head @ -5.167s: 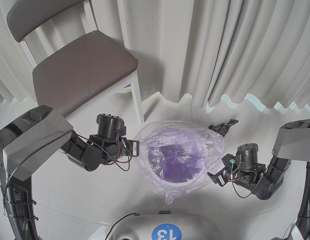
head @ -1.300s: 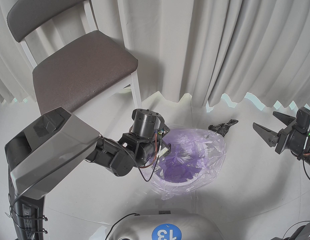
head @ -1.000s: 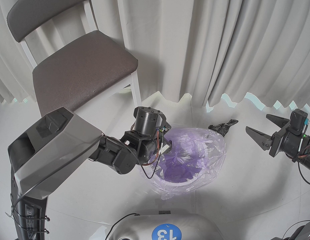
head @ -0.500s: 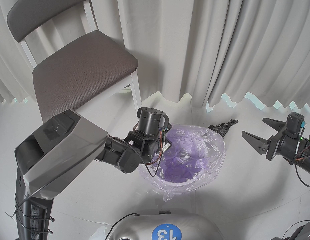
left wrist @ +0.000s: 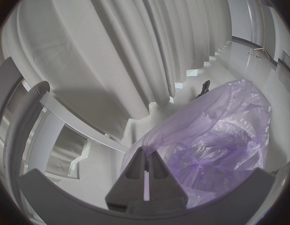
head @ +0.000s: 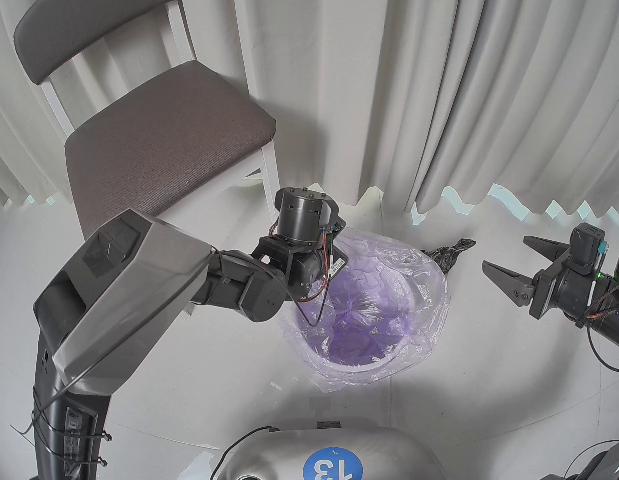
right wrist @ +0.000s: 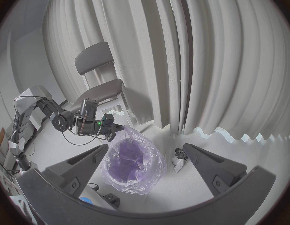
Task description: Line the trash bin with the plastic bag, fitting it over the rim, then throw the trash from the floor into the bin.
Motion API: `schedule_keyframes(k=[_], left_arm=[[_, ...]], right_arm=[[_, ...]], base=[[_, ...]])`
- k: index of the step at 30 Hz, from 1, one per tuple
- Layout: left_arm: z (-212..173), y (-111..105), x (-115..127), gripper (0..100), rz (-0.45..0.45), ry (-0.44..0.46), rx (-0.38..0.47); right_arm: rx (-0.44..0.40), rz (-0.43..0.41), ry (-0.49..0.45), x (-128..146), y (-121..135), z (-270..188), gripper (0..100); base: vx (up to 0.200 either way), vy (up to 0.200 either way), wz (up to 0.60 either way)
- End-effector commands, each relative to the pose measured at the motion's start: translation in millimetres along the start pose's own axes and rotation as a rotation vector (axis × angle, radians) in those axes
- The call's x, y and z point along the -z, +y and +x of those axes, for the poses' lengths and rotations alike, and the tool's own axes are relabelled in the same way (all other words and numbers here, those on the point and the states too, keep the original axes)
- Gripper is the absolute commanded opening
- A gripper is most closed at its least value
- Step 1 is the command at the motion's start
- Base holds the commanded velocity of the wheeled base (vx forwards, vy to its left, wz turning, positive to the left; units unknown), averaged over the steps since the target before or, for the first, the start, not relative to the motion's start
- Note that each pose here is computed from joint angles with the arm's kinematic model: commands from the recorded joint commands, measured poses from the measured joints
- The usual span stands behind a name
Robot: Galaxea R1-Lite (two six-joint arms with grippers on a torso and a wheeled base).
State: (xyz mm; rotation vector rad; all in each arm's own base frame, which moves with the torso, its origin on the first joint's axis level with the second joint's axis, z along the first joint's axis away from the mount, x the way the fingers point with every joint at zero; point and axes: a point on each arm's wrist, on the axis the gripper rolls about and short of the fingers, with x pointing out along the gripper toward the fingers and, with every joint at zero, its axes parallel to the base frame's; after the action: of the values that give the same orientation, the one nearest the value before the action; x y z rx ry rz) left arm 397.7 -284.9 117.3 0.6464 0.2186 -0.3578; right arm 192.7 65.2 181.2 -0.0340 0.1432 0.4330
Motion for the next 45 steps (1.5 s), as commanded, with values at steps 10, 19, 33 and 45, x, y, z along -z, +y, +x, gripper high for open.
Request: schedule_keyframes(k=[10, 19, 33, 45], left_arm=[[38.5, 16.9, 7.6, 0, -0.181, 0.037, 0.000], [57.6, 20.6, 15.0, 0, -0.208, 0.050, -0.006], [54.6, 13.2, 2.4, 0, -0.272, -0.028, -0.016], [38.7, 20.4, -19.1, 100, -0.363, -0.069, -0.028]], right_arm=[[0.022, 0.069, -0.013, 1.8, -21.6, 13.6, 100], [0.052, 0.110, 0.006, 5.4, -32.0, 26.3, 100], [0.049, 0.121, 0.039, 16.1, -35.5, 35.2, 100], [-0.002, 0.115, 0.000, 16.6, -33.7, 36.7, 100]], base=[[0.000, 0.000, 0.00], [0.000, 0.000, 0.00], [0.000, 0.000, 0.00], [0.000, 0.000, 0.00]])
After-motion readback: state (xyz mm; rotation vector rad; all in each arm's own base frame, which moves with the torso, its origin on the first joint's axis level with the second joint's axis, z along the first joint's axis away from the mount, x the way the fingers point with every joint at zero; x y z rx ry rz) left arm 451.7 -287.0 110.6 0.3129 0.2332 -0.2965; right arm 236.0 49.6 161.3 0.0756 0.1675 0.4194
